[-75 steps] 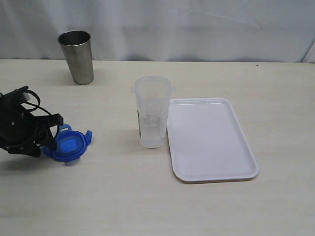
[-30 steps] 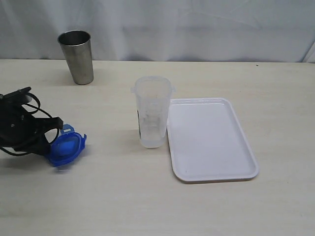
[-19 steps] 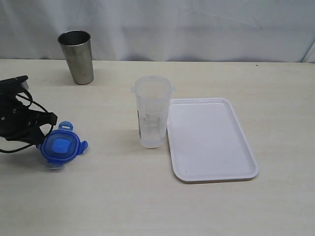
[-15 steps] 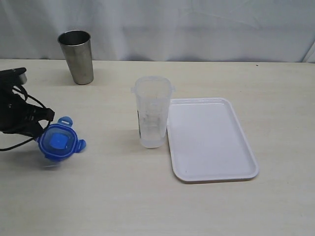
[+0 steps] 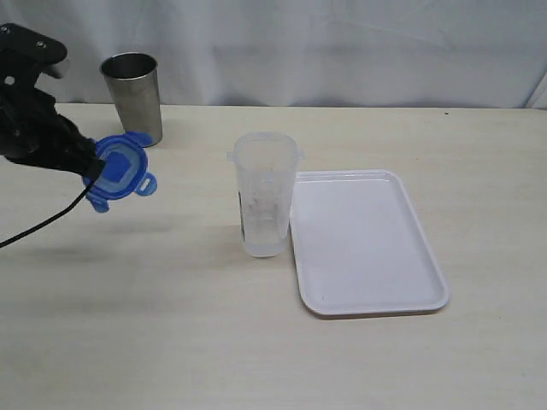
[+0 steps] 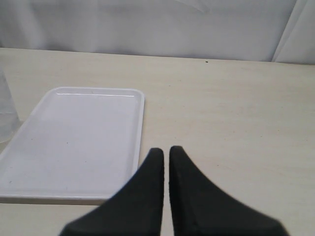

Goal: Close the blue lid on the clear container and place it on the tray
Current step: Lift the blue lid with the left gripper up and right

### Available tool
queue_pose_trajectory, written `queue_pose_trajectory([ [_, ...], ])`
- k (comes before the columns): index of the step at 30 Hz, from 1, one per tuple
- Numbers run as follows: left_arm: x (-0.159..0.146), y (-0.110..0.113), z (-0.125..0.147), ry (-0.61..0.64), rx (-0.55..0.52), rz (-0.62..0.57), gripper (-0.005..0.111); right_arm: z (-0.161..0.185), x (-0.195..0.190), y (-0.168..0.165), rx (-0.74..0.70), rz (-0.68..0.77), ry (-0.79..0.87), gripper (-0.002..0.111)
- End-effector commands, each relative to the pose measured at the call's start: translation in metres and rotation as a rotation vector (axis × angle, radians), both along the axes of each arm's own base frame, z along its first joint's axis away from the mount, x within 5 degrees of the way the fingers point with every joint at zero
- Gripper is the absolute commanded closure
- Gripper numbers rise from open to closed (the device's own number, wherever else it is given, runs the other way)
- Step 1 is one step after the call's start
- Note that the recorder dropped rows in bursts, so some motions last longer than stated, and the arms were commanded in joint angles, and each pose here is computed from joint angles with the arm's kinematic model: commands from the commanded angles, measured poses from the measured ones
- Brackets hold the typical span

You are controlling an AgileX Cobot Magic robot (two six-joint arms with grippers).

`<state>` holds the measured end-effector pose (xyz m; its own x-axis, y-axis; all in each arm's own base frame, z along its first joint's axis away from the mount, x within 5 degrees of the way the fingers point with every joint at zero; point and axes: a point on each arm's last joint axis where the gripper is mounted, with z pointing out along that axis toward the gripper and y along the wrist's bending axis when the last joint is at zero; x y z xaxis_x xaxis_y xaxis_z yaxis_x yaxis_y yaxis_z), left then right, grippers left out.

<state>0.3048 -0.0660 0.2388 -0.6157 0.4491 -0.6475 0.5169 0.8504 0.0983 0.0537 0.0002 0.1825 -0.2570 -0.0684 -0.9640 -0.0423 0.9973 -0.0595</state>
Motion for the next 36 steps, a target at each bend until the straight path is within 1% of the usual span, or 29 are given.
queue_pose_trajectory([
  [1, 0.0, -0.017, 0.022, -0.218, 0.056, -0.061, 0.107, 0.0, 0.0, 0.0, 0.009, 0.0, -0.005, 0.104],
  [6, 0.007, -0.033, 0.039, -0.442, 0.051, -0.044, 0.107, 0.0, 0.0, 0.0, 0.009, 0.0, -0.005, 0.104],
  [9, 0.009, -0.044, 0.045, -0.545, 0.052, -0.044, 0.107, 0.0, 0.0, 0.0, 0.009, 0.0, -0.005, 0.104],
  [12, 0.013, -0.054, 0.042, -0.608, 0.09, -0.078, 0.107, 0.0, 0.0, 0.0, 0.009, 0.0, -0.005, 0.104],
  [16, 0.017, -0.068, 0.036, -0.701, 0.172, -0.133, 0.107, 0.0, 0.0, 0.0, 0.009, 0.0, -0.005, 0.104],
  [19, 0.022, -0.075, 0.032, -0.771, 0.195, -0.133, 0.107, 0.0, 0.0, 0.0, 0.009, 0.0, -0.005, 0.104],
  [25, 0.044, -0.095, 0.018, -0.737, 0.208, -0.19, 0.107, 0.0, 0.0, 0.0, 0.009, 0.0, -0.005, 0.104],
  [31, 0.053, -0.112, 0.021, -0.766, 0.202, -0.221, 0.107, 0.0, 0.0, 0.0, 0.009, 0.0, -0.005, 0.104],
  [34, 0.049, -0.12, 0.022, -0.787, 0.245, -0.273, 0.107, 0.0, 0.0, 0.0, 0.009, 0.0, -0.005, 0.104],
  [36, 0.044, -0.129, 0.02, -0.794, 0.301, -0.349, 0.107, 0.0, 0.0, 0.0, 0.009, 0.0, -0.005, 0.104],
])
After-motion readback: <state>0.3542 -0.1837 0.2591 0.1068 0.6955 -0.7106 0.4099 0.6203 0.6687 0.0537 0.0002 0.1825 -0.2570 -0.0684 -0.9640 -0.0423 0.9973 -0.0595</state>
